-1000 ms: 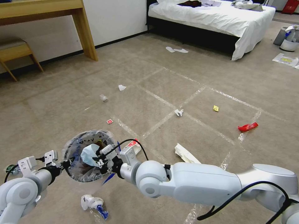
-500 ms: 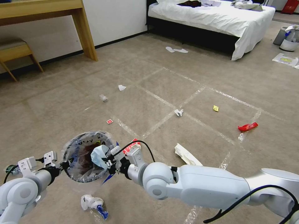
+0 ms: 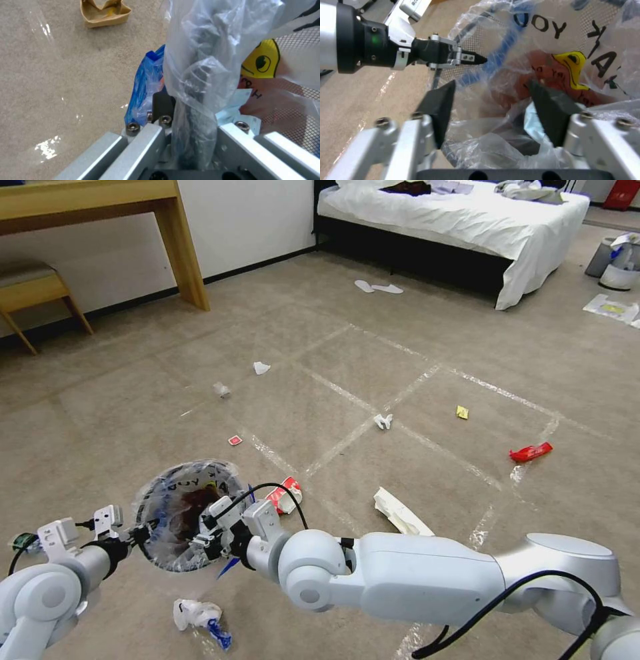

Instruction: Pick up the trash bin and place the garbage on the floor into it.

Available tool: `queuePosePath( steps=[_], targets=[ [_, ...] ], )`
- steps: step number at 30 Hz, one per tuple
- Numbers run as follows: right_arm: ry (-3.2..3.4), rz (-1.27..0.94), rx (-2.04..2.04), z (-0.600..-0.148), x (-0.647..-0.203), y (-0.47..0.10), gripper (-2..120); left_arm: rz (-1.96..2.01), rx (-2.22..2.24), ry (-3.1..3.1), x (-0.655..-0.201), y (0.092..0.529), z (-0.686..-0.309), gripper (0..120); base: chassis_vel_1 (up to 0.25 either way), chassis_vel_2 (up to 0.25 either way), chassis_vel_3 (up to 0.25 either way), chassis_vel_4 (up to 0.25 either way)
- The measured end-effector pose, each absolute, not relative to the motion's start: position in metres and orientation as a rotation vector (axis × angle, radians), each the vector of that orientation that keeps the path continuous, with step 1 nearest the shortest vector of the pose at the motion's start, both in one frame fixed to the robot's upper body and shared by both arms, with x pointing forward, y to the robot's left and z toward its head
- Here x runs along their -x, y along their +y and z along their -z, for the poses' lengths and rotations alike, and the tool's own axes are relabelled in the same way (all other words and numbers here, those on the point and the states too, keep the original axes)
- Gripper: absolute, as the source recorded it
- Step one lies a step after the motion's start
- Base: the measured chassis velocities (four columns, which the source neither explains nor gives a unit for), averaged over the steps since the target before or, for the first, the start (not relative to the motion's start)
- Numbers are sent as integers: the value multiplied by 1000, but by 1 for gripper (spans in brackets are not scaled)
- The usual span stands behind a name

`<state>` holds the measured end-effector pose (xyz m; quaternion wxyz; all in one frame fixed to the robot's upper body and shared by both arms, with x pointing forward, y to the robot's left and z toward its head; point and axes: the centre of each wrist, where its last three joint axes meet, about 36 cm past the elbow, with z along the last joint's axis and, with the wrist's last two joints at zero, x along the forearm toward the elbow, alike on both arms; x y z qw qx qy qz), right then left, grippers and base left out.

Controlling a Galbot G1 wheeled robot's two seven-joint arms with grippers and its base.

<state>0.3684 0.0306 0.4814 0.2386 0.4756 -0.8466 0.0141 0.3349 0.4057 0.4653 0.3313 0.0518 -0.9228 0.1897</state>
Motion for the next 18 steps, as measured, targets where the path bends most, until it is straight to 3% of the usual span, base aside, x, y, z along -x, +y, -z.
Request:
queuePosePath(
  steps=[10,18],
  targets=[
    [-2381,48,-1287,-501,-374,19,98,-496,-143,-2404,-337,407,-460,0,0,0,0,0],
    [-2529,284,-1337,-538,-389,-16,100,-489,-153,-2408,-337,410,-462,0,0,0,0,0]
  ],
)
